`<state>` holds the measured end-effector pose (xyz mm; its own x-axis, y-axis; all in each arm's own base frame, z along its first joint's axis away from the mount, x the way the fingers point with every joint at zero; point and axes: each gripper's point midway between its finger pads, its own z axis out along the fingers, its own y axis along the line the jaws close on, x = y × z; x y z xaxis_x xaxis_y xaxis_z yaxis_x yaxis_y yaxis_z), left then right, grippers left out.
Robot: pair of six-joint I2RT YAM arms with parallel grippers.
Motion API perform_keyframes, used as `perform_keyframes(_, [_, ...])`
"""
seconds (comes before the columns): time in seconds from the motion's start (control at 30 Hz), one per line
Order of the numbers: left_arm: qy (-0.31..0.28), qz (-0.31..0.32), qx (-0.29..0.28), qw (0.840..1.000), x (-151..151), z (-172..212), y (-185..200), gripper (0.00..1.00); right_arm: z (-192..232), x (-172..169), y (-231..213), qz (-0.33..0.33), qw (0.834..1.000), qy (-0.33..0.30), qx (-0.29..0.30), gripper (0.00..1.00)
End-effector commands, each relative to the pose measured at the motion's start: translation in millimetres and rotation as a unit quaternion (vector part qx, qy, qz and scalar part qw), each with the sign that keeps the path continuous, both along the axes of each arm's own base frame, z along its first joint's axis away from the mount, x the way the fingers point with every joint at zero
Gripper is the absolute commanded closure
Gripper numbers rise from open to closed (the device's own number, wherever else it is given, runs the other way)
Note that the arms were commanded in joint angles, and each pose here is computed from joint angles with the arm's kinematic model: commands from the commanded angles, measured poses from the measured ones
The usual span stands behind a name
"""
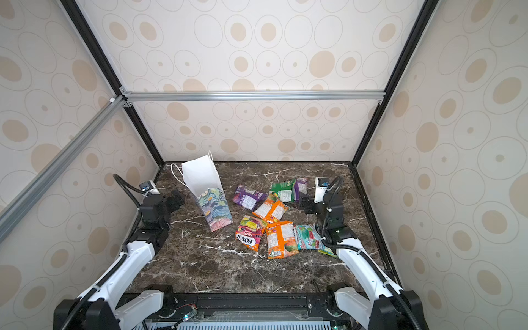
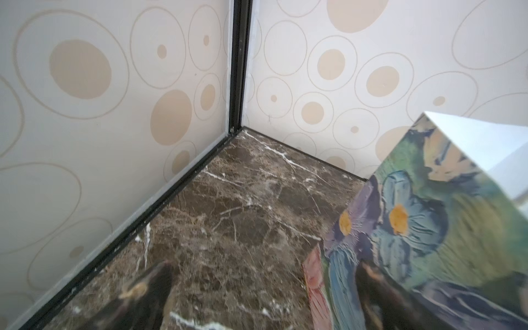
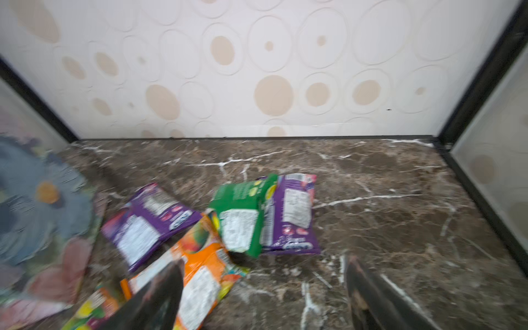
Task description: Place the snacks into the paper bag
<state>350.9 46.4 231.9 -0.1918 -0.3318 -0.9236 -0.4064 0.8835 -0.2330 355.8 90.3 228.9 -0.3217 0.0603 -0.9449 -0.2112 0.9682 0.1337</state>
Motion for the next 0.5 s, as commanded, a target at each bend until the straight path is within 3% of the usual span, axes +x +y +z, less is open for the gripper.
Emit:
perform_keyframes(0.0, [0.082,-0.044,-0.074,0.993,-28.8,3.3,-22.8,0.0,-9.2,-27.6,32.5,0.056,0.997,0.059,0.002,0.1])
perform_keyframes(0.13, [0.083,-0.114,-0.059,0.988,-34.3,64.3,-42.1,0.0,4.6,-44.9,74.6,0.125,0.99,0.066,-0.004,0.11])
perform_keyframes(0.27, [0.063,-0.163,-0.062,0.983,-34.8,111.0,-58.1,0.0,47.9,-52.0,132.0,0.193,0.98,0.037,-0.016,0.11])
perform_keyframes(0.47, [0.04,-0.193,-0.068,0.978,-20.1,132.7,-69.2,0.0,105.1,-37.7,217.6,0.24,0.97,-0.021,-0.018,0.12])
